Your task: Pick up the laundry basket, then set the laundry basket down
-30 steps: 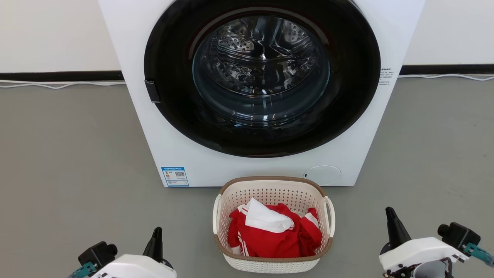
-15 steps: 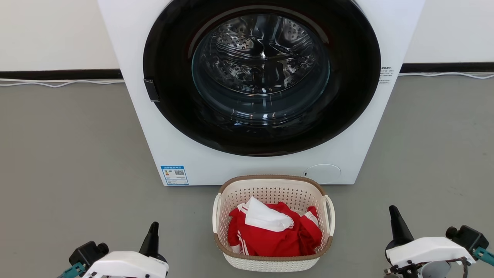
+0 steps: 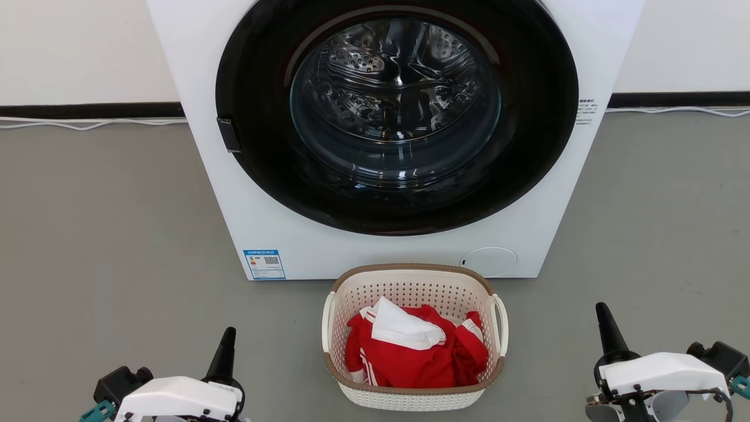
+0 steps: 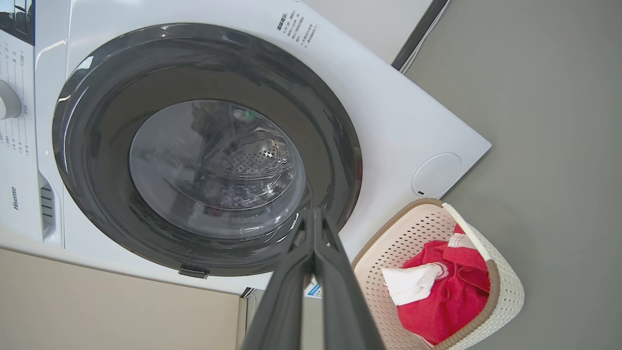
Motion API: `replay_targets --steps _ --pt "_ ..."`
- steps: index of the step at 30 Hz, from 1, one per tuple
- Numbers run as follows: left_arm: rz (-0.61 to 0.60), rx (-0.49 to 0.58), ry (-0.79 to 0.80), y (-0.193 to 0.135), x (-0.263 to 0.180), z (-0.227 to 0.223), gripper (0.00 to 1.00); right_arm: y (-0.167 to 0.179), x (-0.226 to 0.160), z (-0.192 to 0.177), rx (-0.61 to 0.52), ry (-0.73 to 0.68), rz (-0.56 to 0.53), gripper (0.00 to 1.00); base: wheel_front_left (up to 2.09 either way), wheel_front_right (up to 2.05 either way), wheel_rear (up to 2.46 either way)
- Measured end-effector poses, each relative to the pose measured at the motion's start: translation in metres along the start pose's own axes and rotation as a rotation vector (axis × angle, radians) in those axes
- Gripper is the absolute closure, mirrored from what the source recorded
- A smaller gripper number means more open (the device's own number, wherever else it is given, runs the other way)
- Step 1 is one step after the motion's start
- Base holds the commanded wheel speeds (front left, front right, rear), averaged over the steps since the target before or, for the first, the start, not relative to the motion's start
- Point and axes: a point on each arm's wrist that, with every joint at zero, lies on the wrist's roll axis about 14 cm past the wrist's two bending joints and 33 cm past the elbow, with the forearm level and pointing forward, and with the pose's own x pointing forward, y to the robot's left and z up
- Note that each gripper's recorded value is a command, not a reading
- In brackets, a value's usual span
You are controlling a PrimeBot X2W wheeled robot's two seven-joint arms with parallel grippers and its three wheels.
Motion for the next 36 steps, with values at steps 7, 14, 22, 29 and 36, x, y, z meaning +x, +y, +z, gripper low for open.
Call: replay_targets --steps 7,14,22,29,36 --pt "-0.020 -0.076 -0.005 -0.004 0.001 0.005 1.00 0.004 0.001 0.003 0.086 -0.006 0.012 1.00 0.00 0.00 0.00" --pt "-0.041 -0.150 -0.009 -0.008 0.002 0.009 1.00 0.009 0.001 0.008 0.169 -0.018 0.028 1.00 0.00 0.00 0.00" --pt "-0.064 -0.232 -0.009 -0.013 0.002 0.014 1.00 0.009 -0.001 0.011 0.261 -0.023 0.036 1.00 0.00 0.00 0.00" --pt "-0.087 -0.307 -0.013 -0.017 0.003 0.019 1.00 0.016 0.000 0.015 0.345 -0.025 0.061 1.00 0.00 0.00 0.00" --pt "-0.114 -0.380 -0.018 -0.021 0.003 0.025 1.00 0.020 0.000 0.021 0.426 -0.034 0.082 1.00 0.00 0.00 0.00"
